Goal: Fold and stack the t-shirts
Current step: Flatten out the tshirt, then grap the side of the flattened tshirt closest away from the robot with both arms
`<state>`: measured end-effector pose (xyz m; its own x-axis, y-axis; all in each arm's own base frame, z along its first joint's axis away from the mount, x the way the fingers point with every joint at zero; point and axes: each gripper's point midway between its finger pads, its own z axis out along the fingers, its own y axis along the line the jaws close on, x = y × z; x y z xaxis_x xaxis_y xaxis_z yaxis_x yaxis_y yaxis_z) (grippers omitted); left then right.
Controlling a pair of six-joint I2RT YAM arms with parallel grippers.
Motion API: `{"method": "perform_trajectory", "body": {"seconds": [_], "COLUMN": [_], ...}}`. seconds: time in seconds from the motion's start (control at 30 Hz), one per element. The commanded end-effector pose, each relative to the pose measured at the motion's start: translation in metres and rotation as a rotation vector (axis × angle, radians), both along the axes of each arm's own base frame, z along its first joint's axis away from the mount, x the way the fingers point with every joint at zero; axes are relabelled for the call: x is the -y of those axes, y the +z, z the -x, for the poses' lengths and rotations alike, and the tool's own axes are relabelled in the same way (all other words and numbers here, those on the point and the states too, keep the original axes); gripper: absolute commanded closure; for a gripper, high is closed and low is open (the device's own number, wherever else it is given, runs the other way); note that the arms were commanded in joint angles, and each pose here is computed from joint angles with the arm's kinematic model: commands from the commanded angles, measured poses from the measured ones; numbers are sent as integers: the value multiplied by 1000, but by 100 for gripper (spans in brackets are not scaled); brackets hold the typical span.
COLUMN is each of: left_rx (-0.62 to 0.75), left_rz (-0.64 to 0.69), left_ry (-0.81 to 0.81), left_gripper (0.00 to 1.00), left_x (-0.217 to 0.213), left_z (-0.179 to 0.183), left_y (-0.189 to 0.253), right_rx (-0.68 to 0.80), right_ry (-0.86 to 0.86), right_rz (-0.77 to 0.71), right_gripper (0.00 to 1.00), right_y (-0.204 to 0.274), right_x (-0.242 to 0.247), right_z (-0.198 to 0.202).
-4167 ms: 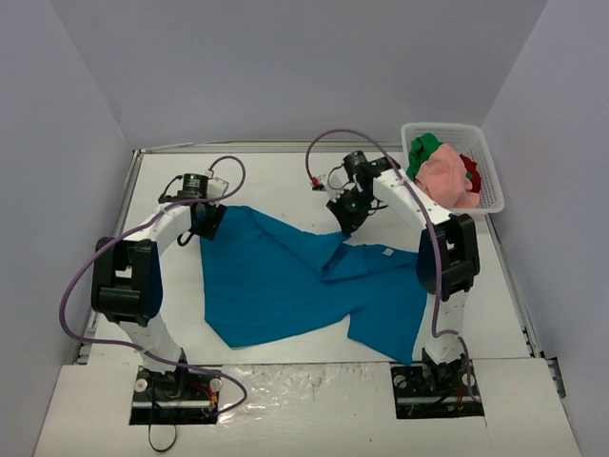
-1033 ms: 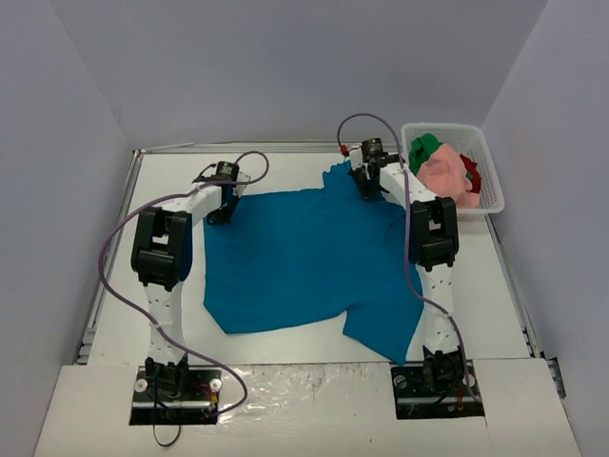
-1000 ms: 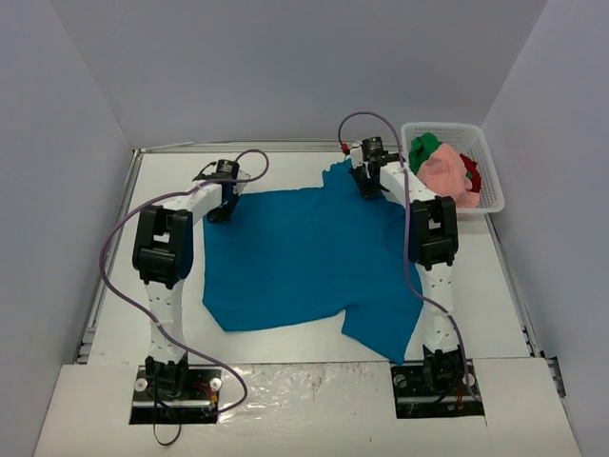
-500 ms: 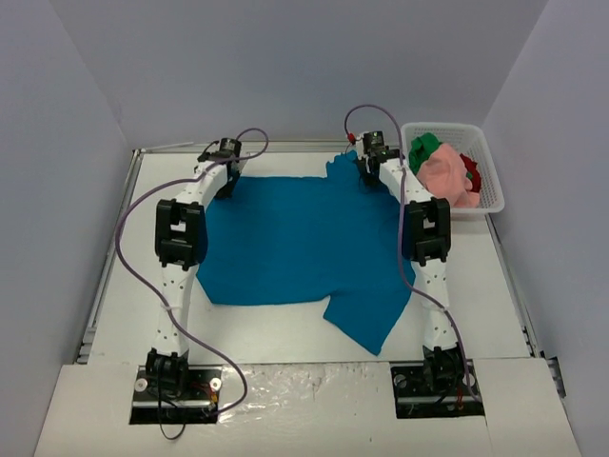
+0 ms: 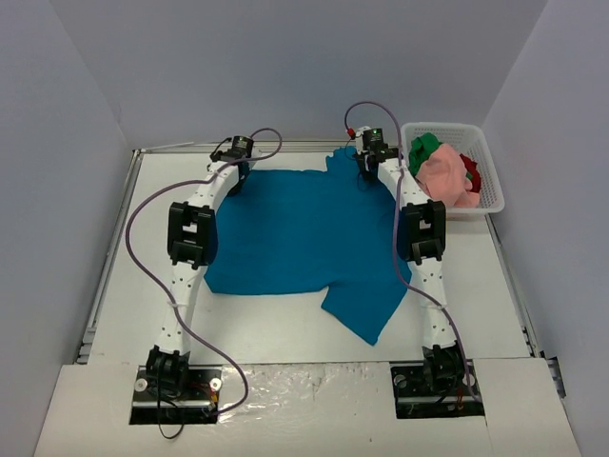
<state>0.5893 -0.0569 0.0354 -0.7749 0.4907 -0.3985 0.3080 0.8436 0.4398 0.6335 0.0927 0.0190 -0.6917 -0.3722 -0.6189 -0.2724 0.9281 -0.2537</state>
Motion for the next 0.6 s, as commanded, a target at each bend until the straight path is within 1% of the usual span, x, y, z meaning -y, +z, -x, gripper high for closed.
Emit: {"method": "perform_trajectory", "body": {"seconds": [0.0, 0.03, 0.07, 0.1, 0.13, 0.17, 0.2, 0.23, 0.27, 0.3, 0.33, 0.37, 0.4, 0.43, 0.47, 0.5, 0.53, 0.57], "left_rx": [60, 95, 98, 120, 159, 176, 199, 265, 276, 304, 355, 367, 350, 379, 379, 385, 384, 372], "left_rz": [-43, -37, -39, -42, -43, -58, -62, -55, -61, -53, -39, -33, -32, -23, -24, -29, -42, -49], "left_ry": [-13, -12, -10, -13, -16, -9, -14, -20, -17, -20, -26, -31, -35, -43, -50, -59, -79, -98], "left_gripper": [98, 98, 97, 95, 95, 94, 91, 90, 88, 86, 83, 81, 79, 75, 73, 70, 65, 62], "left_x": [4, 4, 3, 4, 5, 3, 5, 5, 4, 4, 4, 4, 4, 4, 3, 2, -1, -2], "left_z": [-1, -1, 2, 2, 3, 5, 8, 10, 15, 19, 27, 33, 43, 58, 67, 76, 97, 109], "left_y": [34, 53, 56, 67, 92, 103, 117, 152, 160, 175, 206, 216, 216, 239, 242, 247, 247, 243], "right_rx": [-8, 4, 14, 41, 62, 104, 126, 145, 197, 203, 213, 218, 251, 204, 230, 204, 125, 122], "right_ry": [4, 16, 22, 33, 41, 47, 61, 69, 77, 83, 109, 119, 138, 165, 181, 212, 230, 256], "right_rz": [0, -1, -3, -15, -21, -34, -48, -54, -68, -70, -95, -101, -117, -122, -131, -120, -112, -129], "right_gripper": [100, 100, 100, 100, 100, 100, 97, 94, 90, 86, 80, 78, 71, 65, 54, 52, 51, 48], "right_y": [7, 15, 22, 41, 53, 79, 94, 107, 140, 147, 159, 167, 195, 183, 206, 203, 177, 191], "right_x": [-6, -11, -14, -17, -21, -26, -30, -33, -36, -37, -43, -45, -46, -48, -47, -47, -43, -42], "right_z": [4, 5, 5, 5, 4, 5, 5, 7, 9, 13, 17, 23, 33, 47, 61, 74, 95, 116]}}
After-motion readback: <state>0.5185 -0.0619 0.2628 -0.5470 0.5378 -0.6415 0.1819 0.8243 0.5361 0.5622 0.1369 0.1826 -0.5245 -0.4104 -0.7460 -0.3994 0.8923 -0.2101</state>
